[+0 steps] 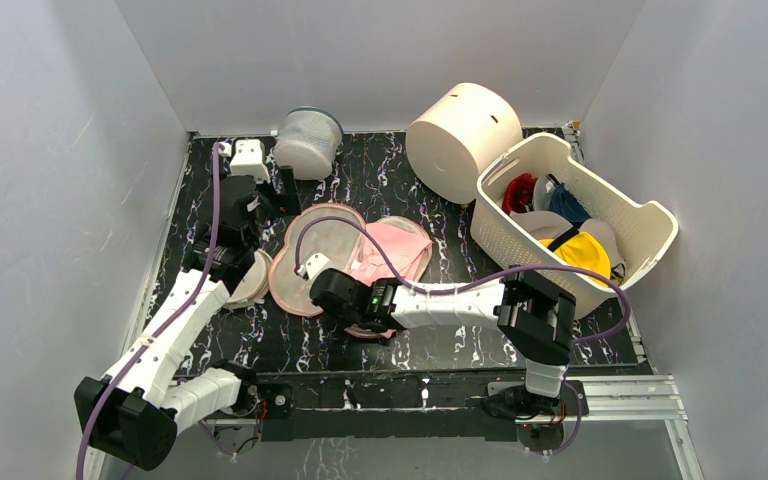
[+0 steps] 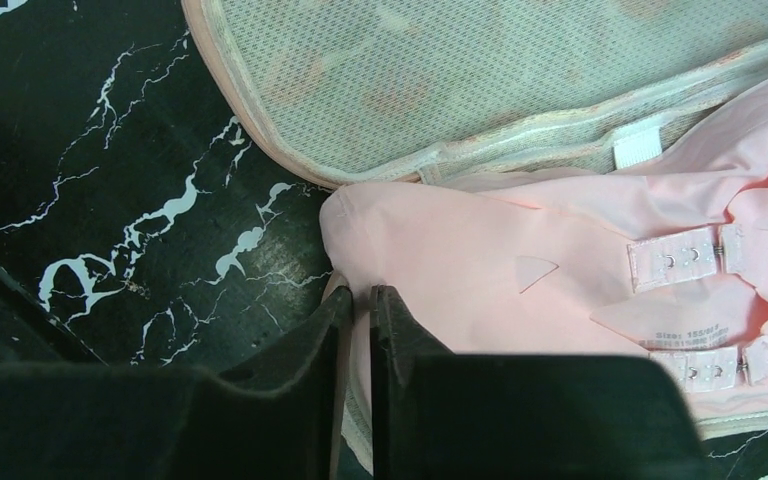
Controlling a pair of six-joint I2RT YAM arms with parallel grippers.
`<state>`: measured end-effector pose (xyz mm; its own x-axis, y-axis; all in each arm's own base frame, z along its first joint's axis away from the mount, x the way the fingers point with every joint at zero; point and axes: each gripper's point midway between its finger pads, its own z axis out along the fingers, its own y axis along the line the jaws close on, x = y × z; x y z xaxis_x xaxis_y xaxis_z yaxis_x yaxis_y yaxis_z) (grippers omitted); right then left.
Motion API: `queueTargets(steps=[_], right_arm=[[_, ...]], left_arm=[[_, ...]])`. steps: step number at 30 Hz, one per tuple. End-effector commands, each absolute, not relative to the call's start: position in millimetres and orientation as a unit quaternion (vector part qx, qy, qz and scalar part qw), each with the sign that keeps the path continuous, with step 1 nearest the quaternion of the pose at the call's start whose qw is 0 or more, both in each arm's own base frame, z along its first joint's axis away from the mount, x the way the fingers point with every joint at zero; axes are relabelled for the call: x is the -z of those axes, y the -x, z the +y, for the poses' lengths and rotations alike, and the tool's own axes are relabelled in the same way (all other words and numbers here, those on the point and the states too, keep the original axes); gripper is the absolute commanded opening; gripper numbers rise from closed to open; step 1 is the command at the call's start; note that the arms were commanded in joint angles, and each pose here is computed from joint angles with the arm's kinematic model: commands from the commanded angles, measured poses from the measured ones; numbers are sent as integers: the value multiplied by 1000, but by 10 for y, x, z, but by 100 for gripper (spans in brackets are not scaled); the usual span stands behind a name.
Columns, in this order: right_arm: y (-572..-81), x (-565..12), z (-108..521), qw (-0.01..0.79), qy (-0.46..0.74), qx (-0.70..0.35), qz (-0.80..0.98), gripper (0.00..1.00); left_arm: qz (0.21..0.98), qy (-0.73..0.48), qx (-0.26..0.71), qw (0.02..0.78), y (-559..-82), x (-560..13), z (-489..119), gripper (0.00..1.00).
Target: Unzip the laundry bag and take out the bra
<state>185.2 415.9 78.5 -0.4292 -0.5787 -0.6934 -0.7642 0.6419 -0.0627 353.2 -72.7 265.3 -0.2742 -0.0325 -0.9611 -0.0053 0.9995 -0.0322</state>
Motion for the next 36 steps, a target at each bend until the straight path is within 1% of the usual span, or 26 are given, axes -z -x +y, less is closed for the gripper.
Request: queueTargets(steps=[1,4,11,15,21,23,27,29,31,36], right_arm=[[-1931,-962,4233,380,389,-134,828,16],[-1962,-960,4186,384,390,-118,829,24],[-1942,-929,4201,384,395,-112,827,38],[-1923,-906,4237,386,403,-107,823,48],[-1983,-868,4221,395,397,-82,825,49],[-2011,-860,4202,399,392,-74,826,47],[-2031,-840,4197,401,389,-68,826,40],[-2035,-813,4191,400,389,-64,827,39],[-2040,-799,4193,400,390,-63,827,39],[-2042,-762,4213,398,391,-61,828,46]], left_arm=[[789,15,18,614,-3559,-2753,-746,98],[789,14,20,614,-3560,-2751,-752,98],[790,13,22,612,-3563,-2741,-763,98],[791,13,24,611,-3561,-2735,-772,98],[791,13,27,611,-3559,-2733,-784,98],[791,13,28,611,-3560,-2735,-784,99],[792,13,27,610,-3560,-2729,-782,99],[792,13,27,610,-3560,-2729,-783,98],[792,12,28,610,-3558,-2732,-785,98],[792,12,29,610,-3558,-2731,-789,98]])
